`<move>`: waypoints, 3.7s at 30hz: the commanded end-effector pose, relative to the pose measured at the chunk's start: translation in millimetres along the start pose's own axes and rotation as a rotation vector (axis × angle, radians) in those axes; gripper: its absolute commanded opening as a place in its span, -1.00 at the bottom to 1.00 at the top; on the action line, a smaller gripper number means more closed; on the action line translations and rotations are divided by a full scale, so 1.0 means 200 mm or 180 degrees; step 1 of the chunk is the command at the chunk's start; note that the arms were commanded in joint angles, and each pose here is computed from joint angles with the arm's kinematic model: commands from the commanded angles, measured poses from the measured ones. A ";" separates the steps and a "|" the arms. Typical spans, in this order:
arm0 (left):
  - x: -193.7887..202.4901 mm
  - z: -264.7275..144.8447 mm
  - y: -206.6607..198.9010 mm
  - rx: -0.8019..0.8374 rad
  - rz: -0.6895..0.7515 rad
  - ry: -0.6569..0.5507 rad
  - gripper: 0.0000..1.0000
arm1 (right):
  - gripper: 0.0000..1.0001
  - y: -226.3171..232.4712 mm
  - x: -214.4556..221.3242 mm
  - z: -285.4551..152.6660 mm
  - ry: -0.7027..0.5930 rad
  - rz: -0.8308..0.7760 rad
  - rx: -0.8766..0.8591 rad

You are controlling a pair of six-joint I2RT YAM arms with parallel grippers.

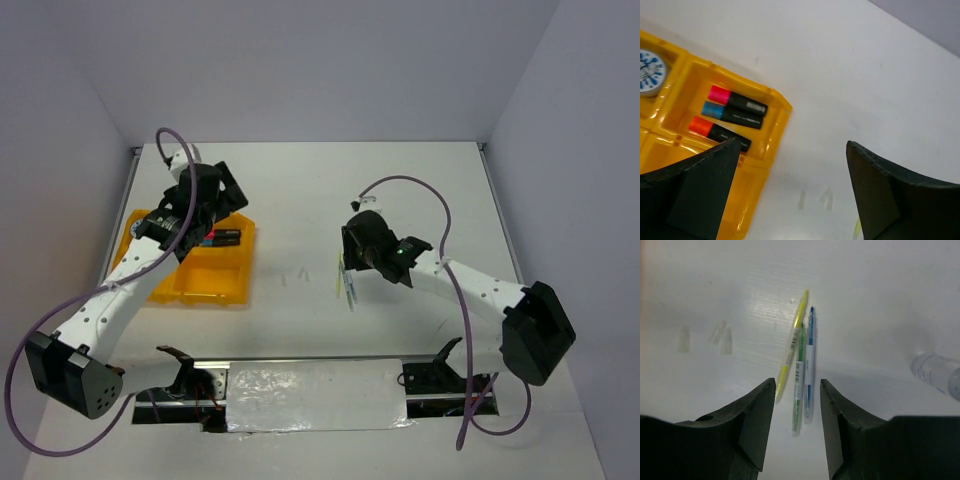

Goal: Sort the stationery into containers
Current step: Pick up the pen from the center of the board, then close the pen cap on the pen.

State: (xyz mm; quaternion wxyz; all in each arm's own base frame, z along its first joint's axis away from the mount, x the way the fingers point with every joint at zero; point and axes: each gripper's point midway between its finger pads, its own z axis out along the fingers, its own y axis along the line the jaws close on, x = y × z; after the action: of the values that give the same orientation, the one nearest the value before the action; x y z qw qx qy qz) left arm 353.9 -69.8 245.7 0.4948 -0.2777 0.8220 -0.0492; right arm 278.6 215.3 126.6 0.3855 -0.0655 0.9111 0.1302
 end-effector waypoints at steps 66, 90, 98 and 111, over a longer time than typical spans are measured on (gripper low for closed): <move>1.01 -0.09 -0.24 0.0658 0.1292 0.1405 0.86 | -1.00 -0.21 0.24 0.15 0.0566 -0.0032 0.0600; 1.32 0.18 -0.06 -0.0090 0.1450 0.1545 0.15 | -1.00 -0.05 0.10 -0.14 0.0164 -0.0114 0.0165; 1.36 0.19 -0.02 -0.0125 0.1457 0.1601 -0.42 | -1.00 -0.03 0.09 -0.17 0.0150 -0.0175 0.0149; 1.22 0.06 -0.12 0.0311 0.1200 0.1460 -1.00 | -1.00 0.19 0.08 -0.22 0.0113 -0.0231 -0.0719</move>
State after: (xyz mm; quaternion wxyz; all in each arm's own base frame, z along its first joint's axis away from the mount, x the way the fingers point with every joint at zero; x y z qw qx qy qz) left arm 281.7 -200.1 22.4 0.2780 -0.0728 0.9578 -0.0119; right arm 231.7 211.8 123.0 0.3398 -0.1103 0.9241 0.1358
